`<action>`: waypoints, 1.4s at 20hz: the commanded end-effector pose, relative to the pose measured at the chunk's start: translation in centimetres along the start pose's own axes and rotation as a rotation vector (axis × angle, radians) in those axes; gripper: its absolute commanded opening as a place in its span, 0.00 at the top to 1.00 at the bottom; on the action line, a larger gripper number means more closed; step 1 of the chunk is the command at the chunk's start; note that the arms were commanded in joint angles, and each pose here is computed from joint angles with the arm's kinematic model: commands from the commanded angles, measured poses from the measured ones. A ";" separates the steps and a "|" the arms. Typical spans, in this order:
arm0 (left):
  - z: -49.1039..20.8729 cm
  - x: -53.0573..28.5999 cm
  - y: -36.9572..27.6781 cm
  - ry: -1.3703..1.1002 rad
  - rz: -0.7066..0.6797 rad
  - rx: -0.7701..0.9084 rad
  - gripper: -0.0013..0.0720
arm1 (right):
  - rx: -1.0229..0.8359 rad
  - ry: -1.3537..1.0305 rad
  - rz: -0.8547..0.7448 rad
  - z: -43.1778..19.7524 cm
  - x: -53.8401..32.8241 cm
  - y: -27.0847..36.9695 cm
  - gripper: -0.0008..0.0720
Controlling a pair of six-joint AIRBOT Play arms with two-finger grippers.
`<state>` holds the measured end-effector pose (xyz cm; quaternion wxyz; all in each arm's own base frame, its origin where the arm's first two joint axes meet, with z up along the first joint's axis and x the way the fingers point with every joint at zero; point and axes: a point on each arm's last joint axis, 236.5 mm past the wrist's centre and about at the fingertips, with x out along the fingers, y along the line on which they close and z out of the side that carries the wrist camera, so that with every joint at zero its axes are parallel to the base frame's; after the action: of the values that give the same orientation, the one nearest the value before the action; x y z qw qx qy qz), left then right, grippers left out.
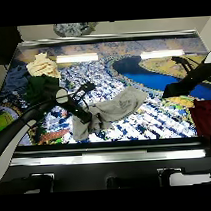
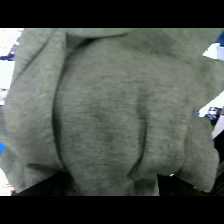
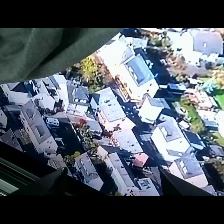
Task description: Fold the shirts.
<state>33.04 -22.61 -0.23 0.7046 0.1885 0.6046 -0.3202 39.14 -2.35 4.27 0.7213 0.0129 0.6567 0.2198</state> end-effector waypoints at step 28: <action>-10.9 8.1 0.0 -0.069 -0.103 -0.485 0.94 | 0.028 0.034 0.117 0.5 6.6 -0.9 0.02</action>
<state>25.50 -17.19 -9.99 0.7320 -0.0305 0.6482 -0.2074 39.47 -0.65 -2.03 0.6847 0.0595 0.6786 0.2589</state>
